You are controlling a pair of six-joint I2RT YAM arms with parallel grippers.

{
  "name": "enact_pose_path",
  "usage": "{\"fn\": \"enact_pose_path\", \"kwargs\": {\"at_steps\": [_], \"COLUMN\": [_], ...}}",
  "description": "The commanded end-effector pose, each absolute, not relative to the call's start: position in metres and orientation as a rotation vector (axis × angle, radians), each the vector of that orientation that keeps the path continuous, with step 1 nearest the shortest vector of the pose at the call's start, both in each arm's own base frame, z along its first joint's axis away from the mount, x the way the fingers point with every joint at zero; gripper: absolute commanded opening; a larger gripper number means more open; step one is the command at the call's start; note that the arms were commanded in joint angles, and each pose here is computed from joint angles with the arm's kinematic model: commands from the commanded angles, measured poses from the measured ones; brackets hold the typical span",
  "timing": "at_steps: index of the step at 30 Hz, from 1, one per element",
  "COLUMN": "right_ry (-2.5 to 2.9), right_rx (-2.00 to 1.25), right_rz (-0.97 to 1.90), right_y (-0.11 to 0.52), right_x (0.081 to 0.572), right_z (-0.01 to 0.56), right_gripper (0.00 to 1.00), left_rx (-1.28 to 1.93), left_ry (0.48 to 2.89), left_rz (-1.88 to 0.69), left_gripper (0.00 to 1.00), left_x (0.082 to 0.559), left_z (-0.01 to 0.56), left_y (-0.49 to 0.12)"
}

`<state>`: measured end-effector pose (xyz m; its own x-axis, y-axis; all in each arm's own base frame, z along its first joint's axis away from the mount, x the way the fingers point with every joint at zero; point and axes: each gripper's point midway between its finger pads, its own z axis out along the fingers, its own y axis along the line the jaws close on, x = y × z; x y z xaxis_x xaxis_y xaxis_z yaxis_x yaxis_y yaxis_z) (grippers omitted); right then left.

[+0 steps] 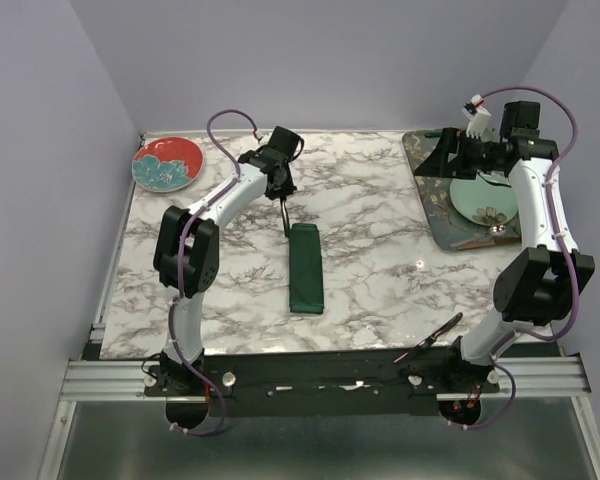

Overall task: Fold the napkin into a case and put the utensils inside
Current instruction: Insert the knife into the folded napkin.

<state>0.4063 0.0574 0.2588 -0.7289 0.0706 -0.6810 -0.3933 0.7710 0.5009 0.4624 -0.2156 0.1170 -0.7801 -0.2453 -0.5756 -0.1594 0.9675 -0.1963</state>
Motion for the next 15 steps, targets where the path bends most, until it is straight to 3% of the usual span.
{"fn": "enact_pose_path", "kwargs": {"at_steps": [1,15], "right_ry": [2.249,2.269], "right_rx": [-0.261,-0.283], "right_rz": [0.854,0.893], "right_y": [0.058,0.062], "right_x": [0.401,0.387], "right_z": [0.254,0.245], "right_gripper": [1.0,1.0], "left_rx": [-0.378,-0.33], "left_ry": [2.399,2.455], "left_rz": [-0.192,-0.169], "left_gripper": [0.0,0.0], "left_x": [0.448,0.398], "left_z": [0.137,0.108], "left_y": [-0.222,-0.25]}}
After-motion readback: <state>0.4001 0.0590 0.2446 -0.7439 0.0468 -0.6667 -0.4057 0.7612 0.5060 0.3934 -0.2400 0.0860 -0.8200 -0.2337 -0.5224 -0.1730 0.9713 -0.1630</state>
